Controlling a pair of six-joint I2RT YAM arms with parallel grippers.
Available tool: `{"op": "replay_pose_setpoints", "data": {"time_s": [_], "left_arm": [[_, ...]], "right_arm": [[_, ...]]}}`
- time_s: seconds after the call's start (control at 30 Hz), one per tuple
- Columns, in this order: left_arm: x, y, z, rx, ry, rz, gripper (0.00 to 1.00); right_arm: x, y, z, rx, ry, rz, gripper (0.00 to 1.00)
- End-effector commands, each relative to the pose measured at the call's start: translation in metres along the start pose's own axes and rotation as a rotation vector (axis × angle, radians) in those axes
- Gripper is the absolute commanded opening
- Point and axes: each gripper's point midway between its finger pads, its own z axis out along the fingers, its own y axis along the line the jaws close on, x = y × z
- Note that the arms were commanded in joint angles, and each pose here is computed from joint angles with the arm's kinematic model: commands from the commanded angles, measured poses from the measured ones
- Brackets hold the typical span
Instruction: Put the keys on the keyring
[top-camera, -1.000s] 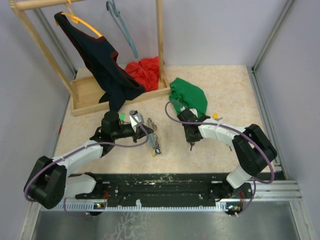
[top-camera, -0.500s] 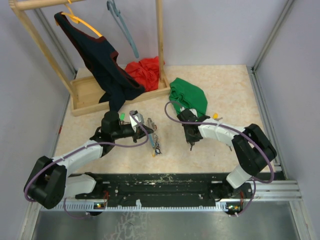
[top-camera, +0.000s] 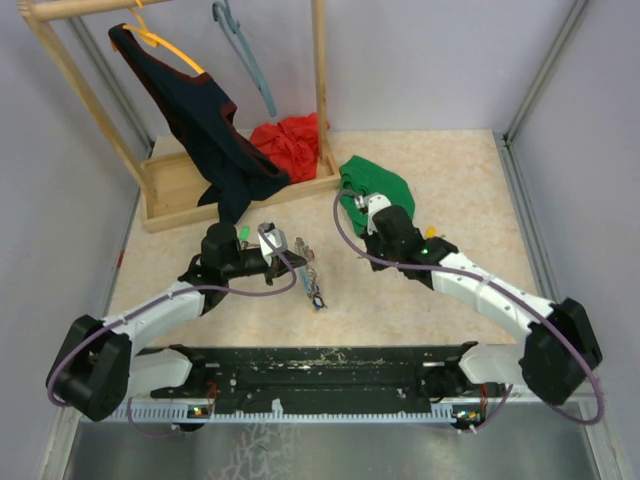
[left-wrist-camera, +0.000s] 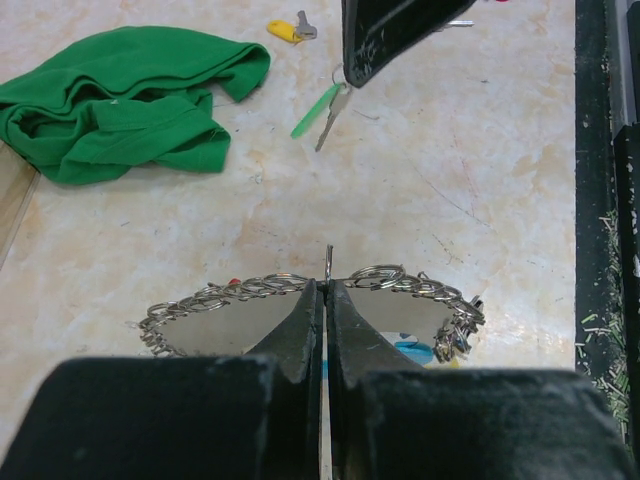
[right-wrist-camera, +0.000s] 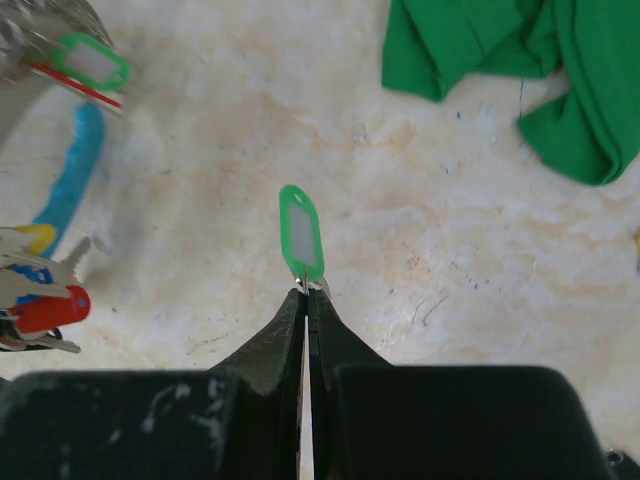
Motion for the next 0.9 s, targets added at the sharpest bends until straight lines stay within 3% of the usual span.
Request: {"op": "replay_pose_setpoints", "data": {"time_s": [0.0,0.17,0.27,0.5,0.87], "left_arm": [[-0.023,-0.001,-0.002,0.017,-0.075,0.085,0.01],[-0.027,-0.003,-0.003,0.024,-0.085,0.092,0.01],[-0.028,-0.005,-0.005,0.026,-0.090,0.101,0.01],[-0.030,-0.011,-0.006,0.056,-0.100,0.111,0.01],[-0.030,-0.022,-0.006,0.125,-0.111,0.139,0.01]], "right_arm": [[-0.051,0.017,-0.026,-0.115,-0.280,-0.121,0.00],[-0.075,0.028,-0.050,-0.192,-0.552,-0.209,0.00],[-0.084,0.038,-0.067,-0.251,-0.638,-0.260,0.00],[-0.077,0.085,-0.077,-0.513,-0.693,-0.520,0.00],[-0.057,0.118,-0.067,-0.681,-0.688,-0.756,0.00]]}}
